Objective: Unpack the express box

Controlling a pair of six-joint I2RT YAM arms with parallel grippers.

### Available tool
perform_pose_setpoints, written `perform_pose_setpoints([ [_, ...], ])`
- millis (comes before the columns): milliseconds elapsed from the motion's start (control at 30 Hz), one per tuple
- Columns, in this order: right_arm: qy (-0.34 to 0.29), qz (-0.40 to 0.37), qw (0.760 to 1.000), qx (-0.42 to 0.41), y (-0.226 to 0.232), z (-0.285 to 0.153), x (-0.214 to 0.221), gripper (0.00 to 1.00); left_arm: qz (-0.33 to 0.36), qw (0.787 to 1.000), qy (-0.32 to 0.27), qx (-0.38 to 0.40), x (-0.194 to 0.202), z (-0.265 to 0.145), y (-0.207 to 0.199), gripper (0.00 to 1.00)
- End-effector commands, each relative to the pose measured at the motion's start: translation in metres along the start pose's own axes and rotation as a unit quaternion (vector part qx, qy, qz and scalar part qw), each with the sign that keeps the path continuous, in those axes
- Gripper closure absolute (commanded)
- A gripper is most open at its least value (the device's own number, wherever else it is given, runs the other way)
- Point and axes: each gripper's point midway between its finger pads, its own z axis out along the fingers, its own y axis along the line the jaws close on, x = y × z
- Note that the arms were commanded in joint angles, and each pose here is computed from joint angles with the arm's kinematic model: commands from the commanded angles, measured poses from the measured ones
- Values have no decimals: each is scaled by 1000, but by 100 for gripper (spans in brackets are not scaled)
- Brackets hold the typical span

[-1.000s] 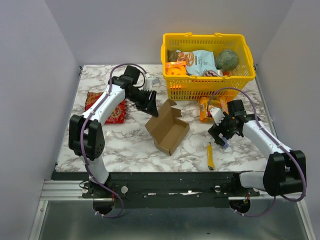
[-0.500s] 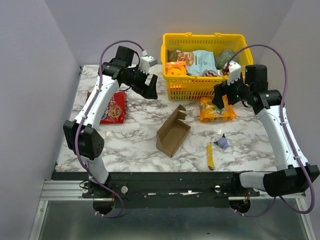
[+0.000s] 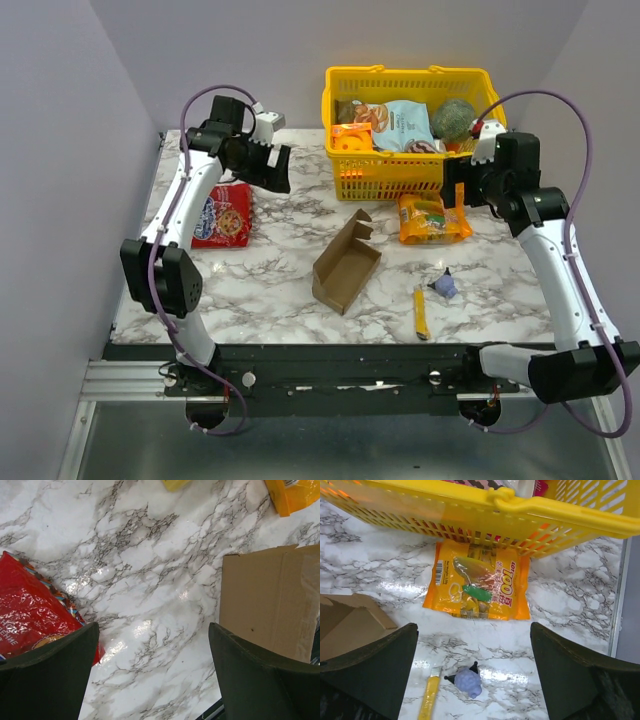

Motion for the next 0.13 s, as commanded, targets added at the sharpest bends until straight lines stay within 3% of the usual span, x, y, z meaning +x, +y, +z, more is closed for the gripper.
perform_pose_setpoints([
  [0, -29, -1, 999, 28, -10, -8, -10, 0, -11, 1000, 8, -21, 5, 5, 7, 1],
  [100, -42, 0, 999, 31, -11, -9, -22, 0, -14, 998, 1, -54, -1, 5, 19, 1],
])
